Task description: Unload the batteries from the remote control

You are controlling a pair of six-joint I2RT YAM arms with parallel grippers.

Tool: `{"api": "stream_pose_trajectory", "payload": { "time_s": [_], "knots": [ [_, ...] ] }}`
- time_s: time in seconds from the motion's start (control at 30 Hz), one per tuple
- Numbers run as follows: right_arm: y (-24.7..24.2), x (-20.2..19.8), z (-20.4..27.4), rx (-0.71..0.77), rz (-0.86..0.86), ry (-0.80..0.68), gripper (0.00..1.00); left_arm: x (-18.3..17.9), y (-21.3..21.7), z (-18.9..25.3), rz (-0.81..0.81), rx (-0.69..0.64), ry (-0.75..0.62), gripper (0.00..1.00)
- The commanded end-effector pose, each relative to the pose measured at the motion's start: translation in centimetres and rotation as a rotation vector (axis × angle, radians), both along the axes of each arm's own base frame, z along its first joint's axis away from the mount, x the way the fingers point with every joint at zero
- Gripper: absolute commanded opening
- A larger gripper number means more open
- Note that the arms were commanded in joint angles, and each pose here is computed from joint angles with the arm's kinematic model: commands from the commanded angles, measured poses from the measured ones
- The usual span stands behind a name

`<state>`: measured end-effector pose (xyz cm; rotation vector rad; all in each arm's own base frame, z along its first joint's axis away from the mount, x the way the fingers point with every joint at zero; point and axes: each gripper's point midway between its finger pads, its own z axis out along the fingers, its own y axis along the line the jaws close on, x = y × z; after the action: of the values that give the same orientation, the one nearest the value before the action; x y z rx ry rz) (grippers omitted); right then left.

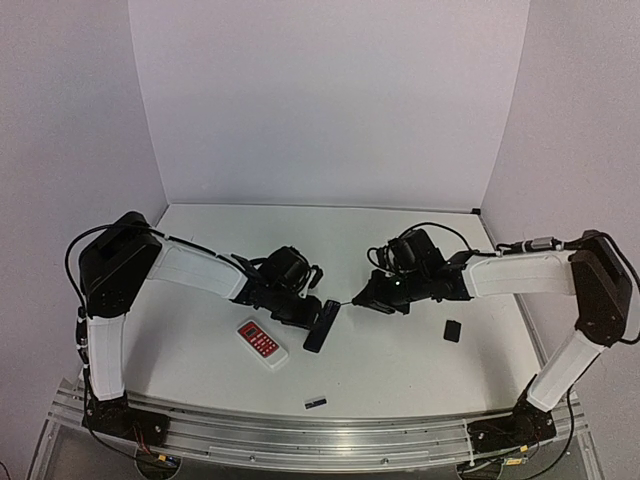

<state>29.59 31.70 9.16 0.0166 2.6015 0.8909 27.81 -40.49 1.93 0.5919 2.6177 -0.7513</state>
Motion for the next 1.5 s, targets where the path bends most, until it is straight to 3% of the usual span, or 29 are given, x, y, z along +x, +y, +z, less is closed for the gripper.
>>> {"api": "stream_pose_trajectory", "payload": {
  "time_s": [0.0,0.4,0.83,1.27,1.47],
  "knots": [
    [1.3,1.2,0.8,0.023,-0.009,-0.019,0.00,-2.9,3.7,-6.0,-0.012,0.220,0.120,0.37],
    [2.3,1.1,-1.8,0.040,-0.028,0.078,0.00,-3.3,4.7,-7.7,-0.040,0.284,0.128,0.31],
    [3.8,-0.3,-1.9,0.278,-0.056,0.144,0.00,-3.7,5.5,-9.7,-0.075,0.332,0.129,0.24],
    [6.6,-0.3,3.4,0.628,0.006,0.113,0.00,-3.9,6.8,-11.3,-0.092,0.394,0.120,0.22],
    [6.3,-0.1,4.2,0.641,-0.012,0.090,0.00,-3.9,6.9,-10.9,-0.074,0.386,0.115,0.23]
  ]
}}
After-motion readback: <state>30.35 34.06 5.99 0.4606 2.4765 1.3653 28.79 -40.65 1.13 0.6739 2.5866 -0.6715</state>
